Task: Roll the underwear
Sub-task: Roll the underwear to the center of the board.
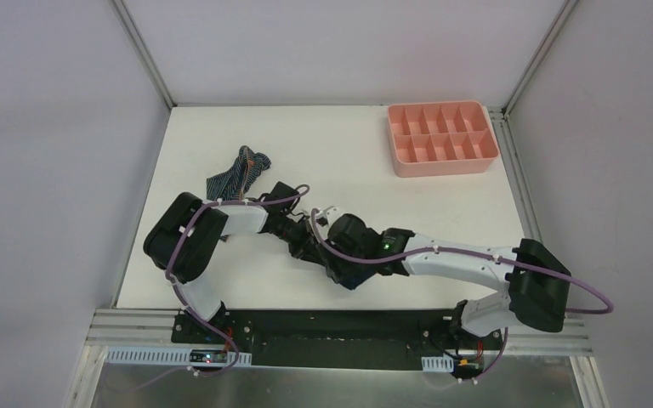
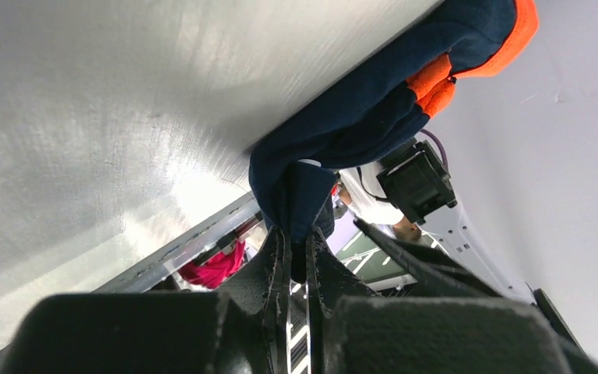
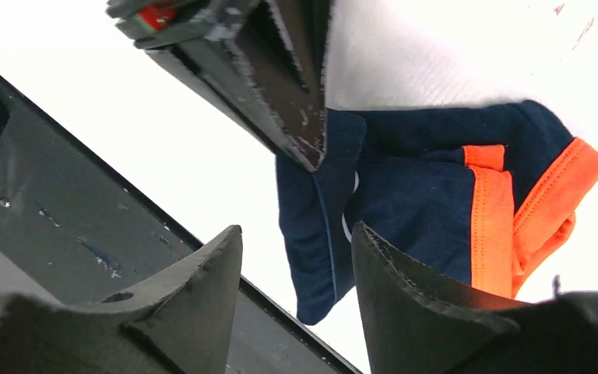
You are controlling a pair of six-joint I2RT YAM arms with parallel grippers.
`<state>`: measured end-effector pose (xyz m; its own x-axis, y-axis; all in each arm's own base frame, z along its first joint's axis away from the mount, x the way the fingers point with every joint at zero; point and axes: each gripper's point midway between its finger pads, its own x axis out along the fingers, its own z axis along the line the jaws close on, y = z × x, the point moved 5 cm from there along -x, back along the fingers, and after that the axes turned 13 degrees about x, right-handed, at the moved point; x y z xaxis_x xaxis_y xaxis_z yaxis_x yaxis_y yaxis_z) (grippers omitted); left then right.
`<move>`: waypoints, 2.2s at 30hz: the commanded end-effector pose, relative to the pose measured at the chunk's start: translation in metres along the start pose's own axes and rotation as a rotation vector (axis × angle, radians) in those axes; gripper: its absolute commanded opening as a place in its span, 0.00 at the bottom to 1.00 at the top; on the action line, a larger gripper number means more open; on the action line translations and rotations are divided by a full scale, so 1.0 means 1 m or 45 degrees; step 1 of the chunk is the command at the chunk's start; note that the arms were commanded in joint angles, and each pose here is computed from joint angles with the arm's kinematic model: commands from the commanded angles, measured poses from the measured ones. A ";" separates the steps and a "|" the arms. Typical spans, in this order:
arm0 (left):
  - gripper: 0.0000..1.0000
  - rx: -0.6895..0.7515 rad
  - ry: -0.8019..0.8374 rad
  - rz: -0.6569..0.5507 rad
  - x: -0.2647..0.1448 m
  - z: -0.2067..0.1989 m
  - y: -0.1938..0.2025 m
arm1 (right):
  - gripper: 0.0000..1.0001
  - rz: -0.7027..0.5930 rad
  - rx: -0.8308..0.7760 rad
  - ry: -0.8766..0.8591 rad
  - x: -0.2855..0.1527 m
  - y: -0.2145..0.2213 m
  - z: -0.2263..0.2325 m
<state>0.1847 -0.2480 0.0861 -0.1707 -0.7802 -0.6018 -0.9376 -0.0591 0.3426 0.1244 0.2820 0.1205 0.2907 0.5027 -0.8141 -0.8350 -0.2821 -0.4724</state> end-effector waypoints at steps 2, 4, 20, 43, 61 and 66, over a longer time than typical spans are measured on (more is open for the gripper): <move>0.00 -0.039 -0.032 0.015 0.001 -0.002 0.007 | 0.56 -0.124 -0.101 0.233 0.005 -0.008 0.003; 0.00 -0.035 -0.028 0.014 0.002 -0.004 0.006 | 0.56 -0.110 -0.144 0.269 0.013 -0.004 0.005; 0.03 -0.025 -0.009 -0.036 -0.004 -0.017 0.000 | 0.00 -0.169 -0.125 0.374 0.024 0.001 -0.003; 0.42 -0.113 0.159 -0.463 -0.101 -0.024 -0.013 | 0.00 -0.089 0.618 -0.312 0.034 -0.006 -0.016; 0.25 0.053 -0.004 -0.170 -0.035 -0.034 0.003 | 0.00 0.176 0.834 -0.501 0.066 0.022 -0.044; 0.03 0.035 -0.056 -0.121 -0.020 -0.022 -0.009 | 0.00 0.220 0.804 -0.527 0.063 0.030 -0.044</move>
<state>0.1988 -0.2420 0.1172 -0.0655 -0.7484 -0.6600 -0.9501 -0.1554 0.2704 0.1551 0.2823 0.0589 0.1104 0.8214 -0.5596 -0.9921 0.1245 -0.0130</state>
